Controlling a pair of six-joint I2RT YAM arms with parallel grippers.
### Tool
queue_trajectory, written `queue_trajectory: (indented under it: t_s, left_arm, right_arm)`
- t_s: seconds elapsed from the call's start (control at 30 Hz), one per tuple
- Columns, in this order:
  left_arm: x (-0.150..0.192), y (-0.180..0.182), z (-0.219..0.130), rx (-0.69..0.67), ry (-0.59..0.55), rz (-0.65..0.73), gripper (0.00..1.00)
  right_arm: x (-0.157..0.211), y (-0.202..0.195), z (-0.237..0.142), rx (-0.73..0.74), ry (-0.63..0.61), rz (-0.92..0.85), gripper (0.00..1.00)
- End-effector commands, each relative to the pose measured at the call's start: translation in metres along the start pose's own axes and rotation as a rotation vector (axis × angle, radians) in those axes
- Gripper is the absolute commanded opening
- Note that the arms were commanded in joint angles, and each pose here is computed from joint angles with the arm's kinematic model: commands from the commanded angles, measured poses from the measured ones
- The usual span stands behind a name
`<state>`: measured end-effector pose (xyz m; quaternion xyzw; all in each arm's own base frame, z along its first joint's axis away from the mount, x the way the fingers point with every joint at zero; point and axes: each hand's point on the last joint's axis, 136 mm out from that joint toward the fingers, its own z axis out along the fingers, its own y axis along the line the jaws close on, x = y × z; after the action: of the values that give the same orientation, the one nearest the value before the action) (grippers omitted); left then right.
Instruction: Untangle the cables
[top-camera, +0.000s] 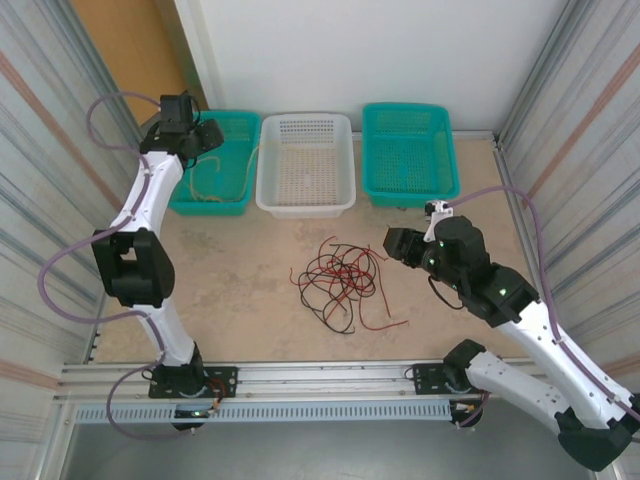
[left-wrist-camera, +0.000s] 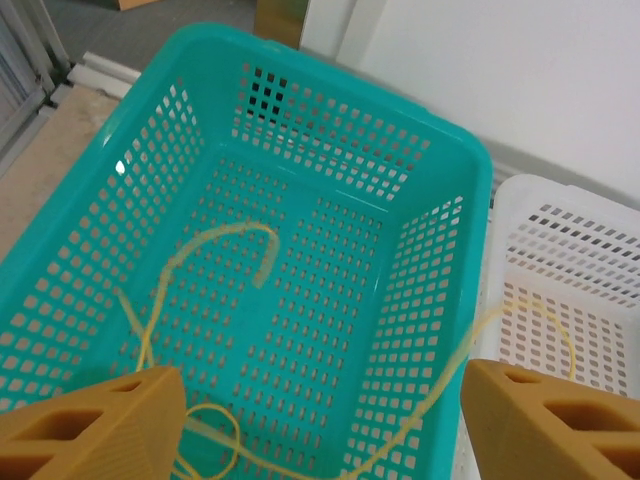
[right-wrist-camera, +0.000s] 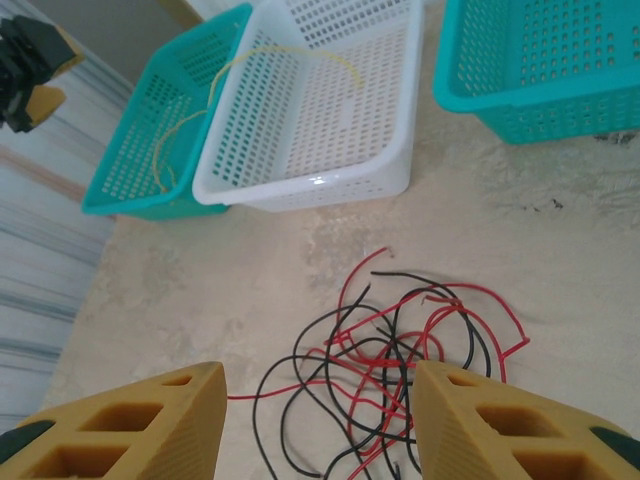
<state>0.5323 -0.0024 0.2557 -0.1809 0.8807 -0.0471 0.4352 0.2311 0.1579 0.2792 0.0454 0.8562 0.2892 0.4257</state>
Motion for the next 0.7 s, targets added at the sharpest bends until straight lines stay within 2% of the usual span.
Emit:
queue_trajectory:
  t_s: [0.0, 0.17, 0.33, 0.53, 0.6, 0.67]
  left_arm:
    - [-0.012, -0.002, -0.032, 0.048, -0.047, -0.086, 0.69]
    - [0.013, -0.026, -0.068, 0.233, 0.005, -0.176, 0.58]
    - [0.070, -0.055, -0.115, 0.396, 0.024, -0.107, 0.59]
    - [0.143, -0.045, -0.147, 0.460, 0.111, -0.053, 0.58]
    - [0.149, -0.034, -0.149, 0.424, 0.100, -0.021, 0.60]
    - [0.142, -0.026, -0.148, 0.388, 0.081, -0.009, 0.57]
  right_arm:
    - [-0.003, 0.002, -0.003, 0.017, 0.004, -0.004, 0.51]
    - [0.017, -0.004, 0.019, 0.095, 0.106, -0.037, 0.51]
    - [0.049, -0.005, 0.051, 0.190, 0.237, -0.123, 0.51]
    - [0.071, -0.010, 0.082, 0.238, 0.321, -0.151, 0.54]
    - [0.075, -0.007, 0.090, 0.226, 0.340, -0.151, 0.55]
    - [0.080, -0.002, 0.099, 0.206, 0.357, -0.147, 0.55]
